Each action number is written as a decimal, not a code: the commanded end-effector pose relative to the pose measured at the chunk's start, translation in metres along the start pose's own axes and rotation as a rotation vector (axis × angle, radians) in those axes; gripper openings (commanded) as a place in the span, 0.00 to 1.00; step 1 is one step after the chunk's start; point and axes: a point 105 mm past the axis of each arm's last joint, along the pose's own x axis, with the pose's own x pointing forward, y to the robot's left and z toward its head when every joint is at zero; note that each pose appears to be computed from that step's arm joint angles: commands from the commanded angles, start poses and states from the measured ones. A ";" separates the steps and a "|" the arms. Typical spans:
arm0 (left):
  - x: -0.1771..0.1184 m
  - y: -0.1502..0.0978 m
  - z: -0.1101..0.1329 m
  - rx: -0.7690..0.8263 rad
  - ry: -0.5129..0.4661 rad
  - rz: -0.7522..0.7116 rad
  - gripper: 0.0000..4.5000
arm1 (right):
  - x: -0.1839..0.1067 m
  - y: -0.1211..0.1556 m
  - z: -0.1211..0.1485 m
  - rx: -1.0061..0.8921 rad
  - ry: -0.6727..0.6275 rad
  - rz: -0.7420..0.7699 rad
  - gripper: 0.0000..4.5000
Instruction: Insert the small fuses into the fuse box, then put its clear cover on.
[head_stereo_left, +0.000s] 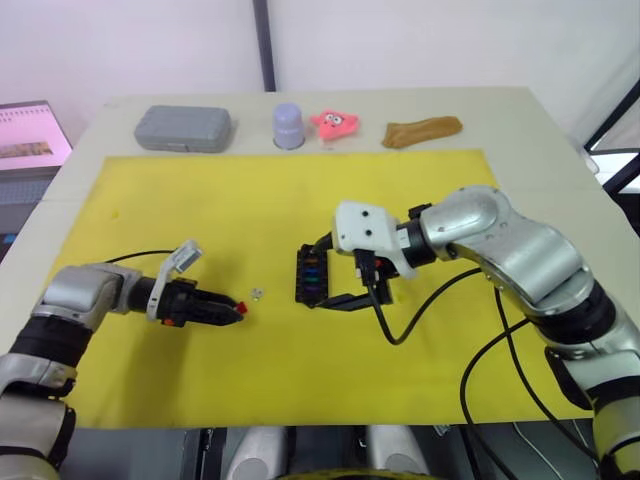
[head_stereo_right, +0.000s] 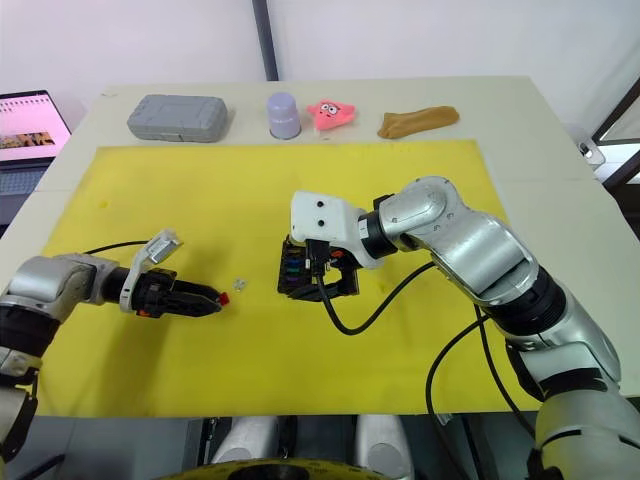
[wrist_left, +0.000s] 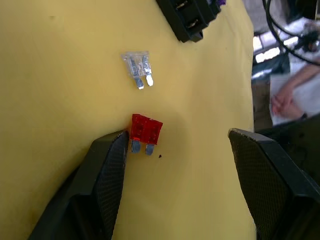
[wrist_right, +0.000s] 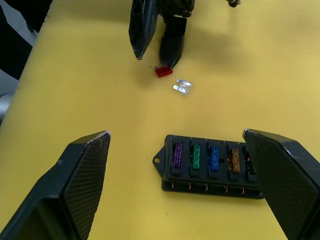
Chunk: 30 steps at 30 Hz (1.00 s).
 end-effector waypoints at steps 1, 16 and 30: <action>-0.009 0.016 -0.001 0.033 0.052 0.094 0.75 | -0.004 -0.001 0.011 -0.054 -0.021 -0.013 1.00; -0.003 0.024 0.019 0.097 0.069 0.062 0.55 | -0.005 0.000 0.011 -0.056 -0.016 -0.020 1.00; -0.001 0.016 0.020 0.108 0.057 0.026 0.23 | -0.004 0.000 0.009 -0.061 -0.005 -0.018 1.00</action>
